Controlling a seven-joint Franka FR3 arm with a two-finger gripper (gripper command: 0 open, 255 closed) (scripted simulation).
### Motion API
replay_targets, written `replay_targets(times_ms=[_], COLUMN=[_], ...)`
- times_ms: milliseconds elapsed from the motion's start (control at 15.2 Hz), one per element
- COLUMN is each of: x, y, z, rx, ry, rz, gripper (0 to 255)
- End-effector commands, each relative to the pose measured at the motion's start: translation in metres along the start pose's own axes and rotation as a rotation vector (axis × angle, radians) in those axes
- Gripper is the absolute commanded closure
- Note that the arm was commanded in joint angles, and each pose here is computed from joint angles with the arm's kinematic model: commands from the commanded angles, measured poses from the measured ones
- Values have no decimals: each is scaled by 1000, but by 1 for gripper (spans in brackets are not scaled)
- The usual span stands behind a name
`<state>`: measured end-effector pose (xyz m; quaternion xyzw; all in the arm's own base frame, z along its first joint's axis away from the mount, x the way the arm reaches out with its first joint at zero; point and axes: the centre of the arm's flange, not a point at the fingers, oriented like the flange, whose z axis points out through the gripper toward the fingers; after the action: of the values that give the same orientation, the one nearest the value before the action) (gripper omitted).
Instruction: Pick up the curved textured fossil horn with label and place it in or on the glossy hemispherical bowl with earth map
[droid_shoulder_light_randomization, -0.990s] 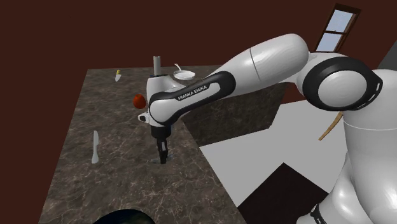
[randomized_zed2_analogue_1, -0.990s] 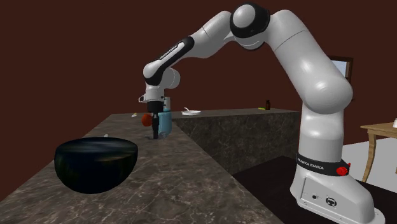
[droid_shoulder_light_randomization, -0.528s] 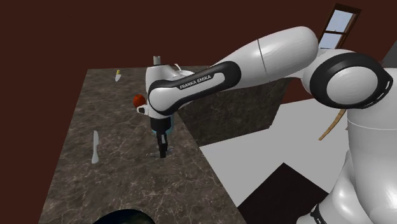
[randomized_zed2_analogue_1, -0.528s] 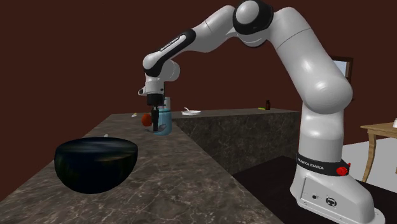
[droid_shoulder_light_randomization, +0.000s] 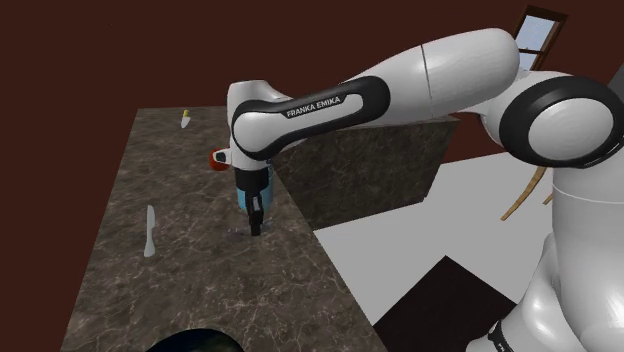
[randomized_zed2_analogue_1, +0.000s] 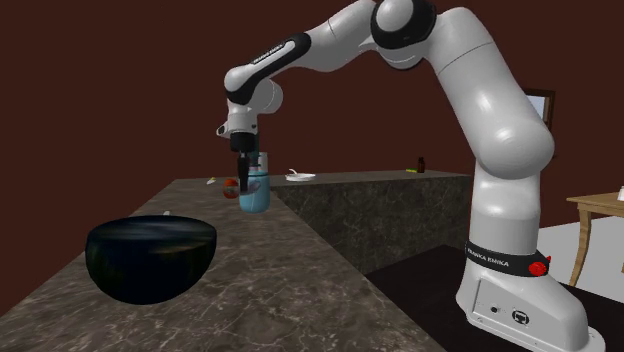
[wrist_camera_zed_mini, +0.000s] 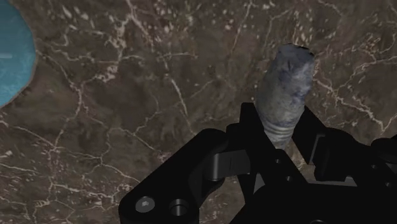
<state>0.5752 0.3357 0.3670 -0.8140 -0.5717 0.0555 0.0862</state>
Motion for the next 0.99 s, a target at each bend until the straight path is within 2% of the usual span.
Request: replay_targets(times_ms=[0, 924], x=[0, 1], y=[-2, -17], z=[-10, -82], rx=[0, 0], ry=[0, 0], rz=[0, 0], gripper=[255, 255])
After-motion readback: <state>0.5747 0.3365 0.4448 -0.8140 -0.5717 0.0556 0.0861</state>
